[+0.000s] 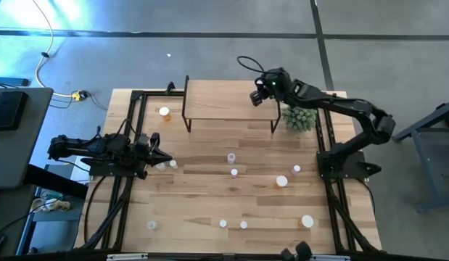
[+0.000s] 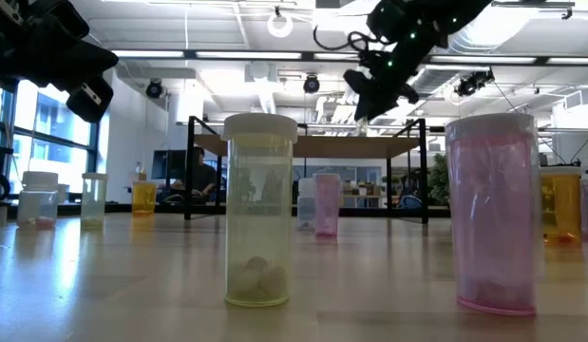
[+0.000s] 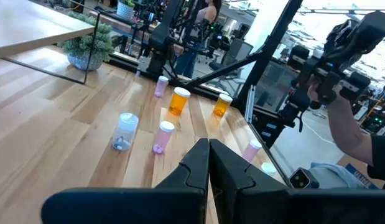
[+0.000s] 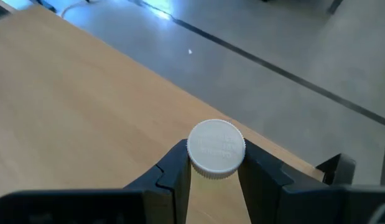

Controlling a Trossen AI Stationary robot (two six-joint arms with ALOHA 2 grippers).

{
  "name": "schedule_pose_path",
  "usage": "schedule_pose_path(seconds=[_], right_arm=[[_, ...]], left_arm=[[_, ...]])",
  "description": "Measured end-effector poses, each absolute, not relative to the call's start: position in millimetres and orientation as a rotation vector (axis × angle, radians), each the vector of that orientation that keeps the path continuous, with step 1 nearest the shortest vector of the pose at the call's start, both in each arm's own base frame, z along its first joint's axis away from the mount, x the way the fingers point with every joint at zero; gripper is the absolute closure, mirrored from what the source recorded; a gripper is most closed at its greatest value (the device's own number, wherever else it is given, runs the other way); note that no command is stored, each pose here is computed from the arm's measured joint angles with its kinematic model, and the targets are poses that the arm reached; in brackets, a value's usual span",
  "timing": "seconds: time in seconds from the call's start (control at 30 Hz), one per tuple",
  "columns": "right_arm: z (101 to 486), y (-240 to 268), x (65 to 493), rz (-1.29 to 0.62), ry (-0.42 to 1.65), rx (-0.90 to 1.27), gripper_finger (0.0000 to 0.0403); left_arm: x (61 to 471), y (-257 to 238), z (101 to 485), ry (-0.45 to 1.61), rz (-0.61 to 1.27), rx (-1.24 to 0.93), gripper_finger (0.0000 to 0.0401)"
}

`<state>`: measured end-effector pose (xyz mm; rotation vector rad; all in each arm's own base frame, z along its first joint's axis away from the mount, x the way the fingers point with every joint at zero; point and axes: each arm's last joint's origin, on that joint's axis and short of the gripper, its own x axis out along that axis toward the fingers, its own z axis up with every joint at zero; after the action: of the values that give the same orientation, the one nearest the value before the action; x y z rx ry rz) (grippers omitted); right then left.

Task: Pick and place medicine bottles onto shelf by color
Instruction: Put the top right yellow pill bottle on the shelf

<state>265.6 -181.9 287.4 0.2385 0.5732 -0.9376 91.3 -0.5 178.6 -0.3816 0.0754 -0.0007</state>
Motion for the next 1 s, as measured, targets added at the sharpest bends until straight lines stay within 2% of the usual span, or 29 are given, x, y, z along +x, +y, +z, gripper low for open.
schedule_pose_path(seconds=[0.8, 1.0], right_arm=[[276.7, -186.2, 265.3, -0.936, 0.640, 0.255, 0.0299], [276.6, -186.2, 265.2, -0.939, 0.643, 0.249, 0.0278]], left_arm=[[91.3, -0.5, 178.6, 0.075, 0.000, -0.382, 0.0400], [91.3, -0.5, 178.6, 0.075, -0.001, -0.382, 0.0400]])
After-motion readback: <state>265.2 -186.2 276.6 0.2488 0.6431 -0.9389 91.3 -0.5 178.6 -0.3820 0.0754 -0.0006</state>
